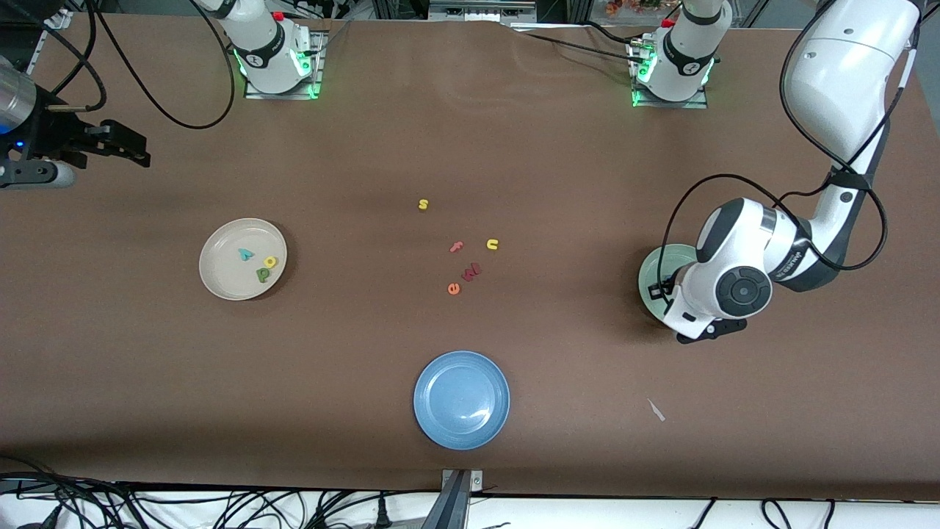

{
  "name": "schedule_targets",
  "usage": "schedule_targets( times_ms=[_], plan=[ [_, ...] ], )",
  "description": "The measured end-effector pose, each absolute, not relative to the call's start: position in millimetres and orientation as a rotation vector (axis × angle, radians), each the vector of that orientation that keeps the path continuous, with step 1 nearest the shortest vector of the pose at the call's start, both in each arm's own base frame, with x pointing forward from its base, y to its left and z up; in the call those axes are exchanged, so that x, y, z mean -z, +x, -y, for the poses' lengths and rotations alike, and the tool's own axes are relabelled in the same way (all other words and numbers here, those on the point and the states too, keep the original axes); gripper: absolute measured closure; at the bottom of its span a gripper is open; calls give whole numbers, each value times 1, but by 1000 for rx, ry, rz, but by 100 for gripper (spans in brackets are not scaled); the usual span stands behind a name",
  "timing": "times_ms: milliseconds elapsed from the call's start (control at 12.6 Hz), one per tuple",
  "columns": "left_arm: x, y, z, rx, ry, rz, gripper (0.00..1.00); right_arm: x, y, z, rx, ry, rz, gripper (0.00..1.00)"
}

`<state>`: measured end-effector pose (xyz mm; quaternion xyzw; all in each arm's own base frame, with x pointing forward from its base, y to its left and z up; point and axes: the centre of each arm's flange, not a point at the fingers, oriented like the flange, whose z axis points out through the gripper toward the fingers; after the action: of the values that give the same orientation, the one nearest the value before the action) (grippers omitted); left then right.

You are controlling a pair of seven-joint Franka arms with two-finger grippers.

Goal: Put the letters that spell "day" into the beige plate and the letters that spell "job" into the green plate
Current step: 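Lower the pink b into the green plate and open the left gripper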

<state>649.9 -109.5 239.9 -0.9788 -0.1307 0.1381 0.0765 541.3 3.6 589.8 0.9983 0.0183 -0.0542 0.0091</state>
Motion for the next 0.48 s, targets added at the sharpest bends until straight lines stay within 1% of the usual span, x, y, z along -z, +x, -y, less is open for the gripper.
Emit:
schedule_targets(
  times_ms=[238,476],
  plan=[
    [-205,650,110,-410,-2956,372,74,-592,546,-3,117,3120,-55,0],
    [-191,647,110,-441,-2956,368,74,-592,549,-4,82,3121,-57,0]
  ],
)
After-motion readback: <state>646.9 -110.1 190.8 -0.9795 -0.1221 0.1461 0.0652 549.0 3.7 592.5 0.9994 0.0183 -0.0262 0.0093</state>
